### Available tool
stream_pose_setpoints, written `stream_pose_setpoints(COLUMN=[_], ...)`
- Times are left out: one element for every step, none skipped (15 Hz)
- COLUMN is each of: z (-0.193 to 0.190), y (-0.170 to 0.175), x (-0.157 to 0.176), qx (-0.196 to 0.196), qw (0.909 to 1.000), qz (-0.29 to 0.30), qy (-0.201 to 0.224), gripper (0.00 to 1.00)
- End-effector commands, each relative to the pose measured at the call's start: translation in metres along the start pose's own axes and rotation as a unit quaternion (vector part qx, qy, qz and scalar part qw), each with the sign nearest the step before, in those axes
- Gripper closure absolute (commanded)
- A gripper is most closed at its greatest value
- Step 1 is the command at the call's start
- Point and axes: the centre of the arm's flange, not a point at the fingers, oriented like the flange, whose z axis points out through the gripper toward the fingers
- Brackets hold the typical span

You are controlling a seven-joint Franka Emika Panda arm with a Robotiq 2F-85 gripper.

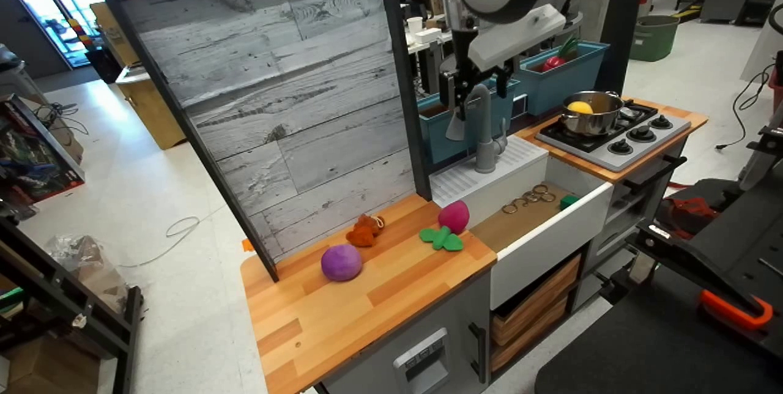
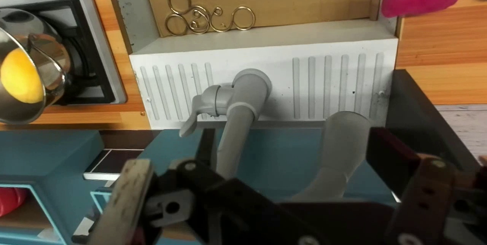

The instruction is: Turn the faucet slightly to the right

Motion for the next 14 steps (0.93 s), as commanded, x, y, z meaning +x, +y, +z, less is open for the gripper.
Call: stream_pose_setpoints(z=[0.024,0.029,0.033,0.037,0.040,0.044,0.046,0.048,0.049,0.050,0.052,0.054,0.056,0.058], y=[-0.020,-0.025,-0.030,-0.035,-0.039,-0.043,-0.046,-0.048,-0.050,-0.050,-0.051,-0.051,-0.054,-0.057], x=[0.004,-0.001,-0.003,-0.005,-0.005,-0.005,-0.003,-0.002,0.001,0.002,0.005,0.007,0.008,0.006], qx=[-0.005,-0.004,-0.004,-0.003,-0.004,-0.005,-0.009,-0.011,-0.014,-0.018,-0.020,-0.022,-0.021,-0.021], qw=[0.9993,0.9993,0.9991,0.9987,0.9983,0.9977,0.9970,0.9963,0.9955,0.9946,0.9939,0.9931,0.9926,0.9925], qz=[0.014,0.010,0.007,0.004,0.002,-0.001,-0.004,-0.005,-0.007,-0.010,-0.011,-0.013,-0.014,-0.014], qy=[0.034,0.036,0.041,0.050,0.058,0.067,0.077,0.085,0.093,0.102,0.108,0.115,0.119,0.120], gripper=[0.00,0.00,0.00,0.00,0.00,0.00,0.00,0.25,0.26,0.35,0.42,0.51,0.57,0.65])
